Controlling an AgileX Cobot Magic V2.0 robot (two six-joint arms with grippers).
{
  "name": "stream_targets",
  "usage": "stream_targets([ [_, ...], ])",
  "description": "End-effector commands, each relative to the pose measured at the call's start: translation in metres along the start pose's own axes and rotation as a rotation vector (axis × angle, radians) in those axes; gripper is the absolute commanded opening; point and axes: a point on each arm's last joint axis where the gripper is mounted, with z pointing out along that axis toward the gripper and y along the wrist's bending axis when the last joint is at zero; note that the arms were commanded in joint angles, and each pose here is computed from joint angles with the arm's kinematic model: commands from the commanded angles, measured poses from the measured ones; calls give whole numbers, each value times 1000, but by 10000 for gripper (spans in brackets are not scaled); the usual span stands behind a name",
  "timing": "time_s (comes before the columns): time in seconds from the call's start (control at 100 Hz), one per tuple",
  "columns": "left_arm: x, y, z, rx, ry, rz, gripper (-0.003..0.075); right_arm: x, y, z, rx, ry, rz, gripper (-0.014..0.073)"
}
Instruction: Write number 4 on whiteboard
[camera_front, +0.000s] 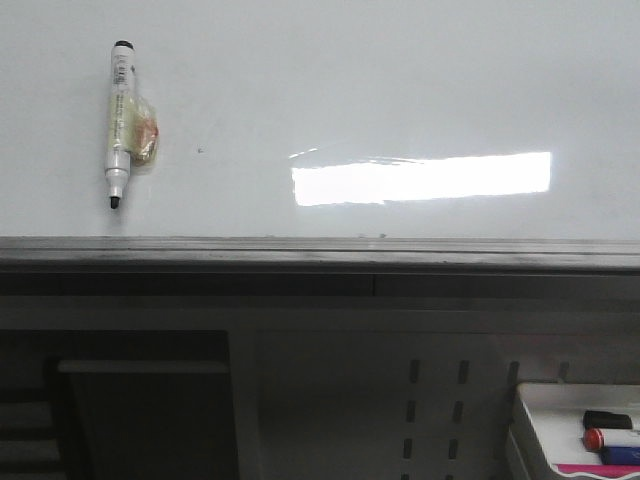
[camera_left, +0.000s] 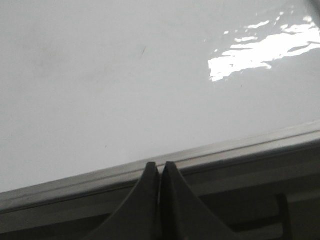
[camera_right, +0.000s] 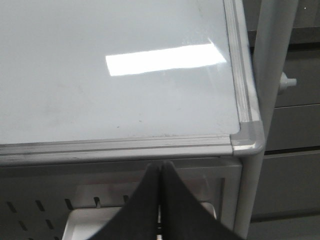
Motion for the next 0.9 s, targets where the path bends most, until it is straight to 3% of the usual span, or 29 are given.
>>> stream_targets([
  [0.0,-1,-4,0,22,-111,-65,-20,-2,0,3,3,-30,43,-64],
  [0.16,-9,-2,-1,41,-65,-239,-20,-16,1,8,-1,65,47,-64],
  [0.41,-50,11,9,47,65,-234,-20,-60,2,25,-8,208,50,-64],
  [0.61,-76,18,20,51,84,-234,-5,-87,1,33,-5,146,50,-64],
  [0.66,-78,18,23,54,77,-234,59,-88,1,34,-4,131,50,-64],
  [0.81,-85,17,32,62,-53,-315,417,-88,1,33,-4,139,50,-64],
  [0.89,-87,17,38,59,-119,-384,482,-87,1,33,-5,150,50,-64],
])
